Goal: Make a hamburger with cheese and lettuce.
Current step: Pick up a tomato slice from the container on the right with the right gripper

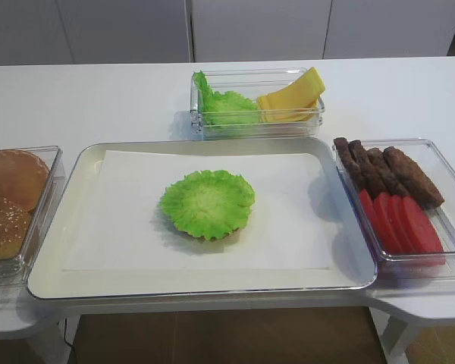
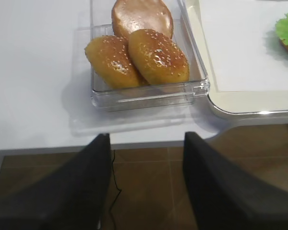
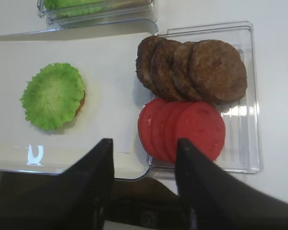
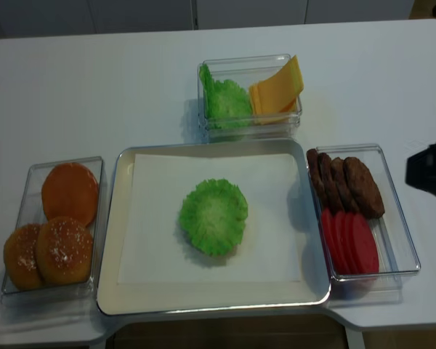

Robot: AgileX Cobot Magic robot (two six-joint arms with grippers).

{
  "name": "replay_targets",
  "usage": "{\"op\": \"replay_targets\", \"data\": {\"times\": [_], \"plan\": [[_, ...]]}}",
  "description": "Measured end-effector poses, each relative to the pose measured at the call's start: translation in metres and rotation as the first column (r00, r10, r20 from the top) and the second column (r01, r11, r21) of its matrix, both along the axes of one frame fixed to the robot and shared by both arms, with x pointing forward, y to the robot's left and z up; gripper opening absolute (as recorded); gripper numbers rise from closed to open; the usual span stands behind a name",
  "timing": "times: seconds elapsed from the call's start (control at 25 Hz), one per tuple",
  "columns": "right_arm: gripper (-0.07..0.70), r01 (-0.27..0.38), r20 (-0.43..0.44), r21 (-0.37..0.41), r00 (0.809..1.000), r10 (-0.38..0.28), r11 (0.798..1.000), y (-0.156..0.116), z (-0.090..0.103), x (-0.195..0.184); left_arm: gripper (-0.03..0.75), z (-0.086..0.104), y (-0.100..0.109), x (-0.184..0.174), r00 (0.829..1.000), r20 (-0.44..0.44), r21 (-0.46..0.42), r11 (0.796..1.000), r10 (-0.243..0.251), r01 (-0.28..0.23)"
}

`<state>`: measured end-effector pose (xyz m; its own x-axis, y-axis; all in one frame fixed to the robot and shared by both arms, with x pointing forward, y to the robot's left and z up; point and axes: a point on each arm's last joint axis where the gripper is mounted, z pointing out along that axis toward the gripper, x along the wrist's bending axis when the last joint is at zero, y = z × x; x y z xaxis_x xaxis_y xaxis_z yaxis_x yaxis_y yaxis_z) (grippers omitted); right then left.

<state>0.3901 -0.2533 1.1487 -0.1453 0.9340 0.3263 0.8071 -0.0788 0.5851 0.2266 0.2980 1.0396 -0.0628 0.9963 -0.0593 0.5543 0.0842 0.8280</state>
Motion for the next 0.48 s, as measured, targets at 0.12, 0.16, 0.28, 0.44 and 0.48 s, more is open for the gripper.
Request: {"op": "replay_targets", "data": {"times": [0.12, 0.16, 0.28, 0.44, 0.48], "plan": [[0.321, -0.028, -0.051, -0.024, 0.998, 0.027, 0.999, 0.010, -0.007, 0.013, 0.367, 0.000, 0.000, 0.000, 1.000, 0.000, 0.000, 1.000, 0.000, 0.000], [0.321, -0.035, -0.066, -0.036, 0.997, 0.032, 0.999, 0.014, -0.008, 0.017, 0.367, 0.000, 0.000, 0.000, 1.000, 0.000, 0.000, 1.000, 0.000, 0.000], [0.321, -0.071, -0.110, -0.082, 0.992, 0.062, 0.994, 0.030, -0.017, 0.028, 0.367, 0.000, 0.000, 0.000, 1.000, 0.000, 0.000, 1.000, 0.000, 0.000], [0.321, -0.101, -0.161, -0.181, 0.984, 0.072, 0.978, 0.053, -0.030, 0.041, 0.367, 0.000, 0.000, 0.000, 1.000, 0.000, 0.000, 1.000, 0.000, 0.000], [0.321, -0.116, -0.179, -0.207, 0.981, 0.079, 0.971, 0.060, -0.034, 0.044, 0.367, 0.000, 0.000, 0.000, 1.000, 0.000, 0.000, 1.000, 0.000, 0.000]]}}
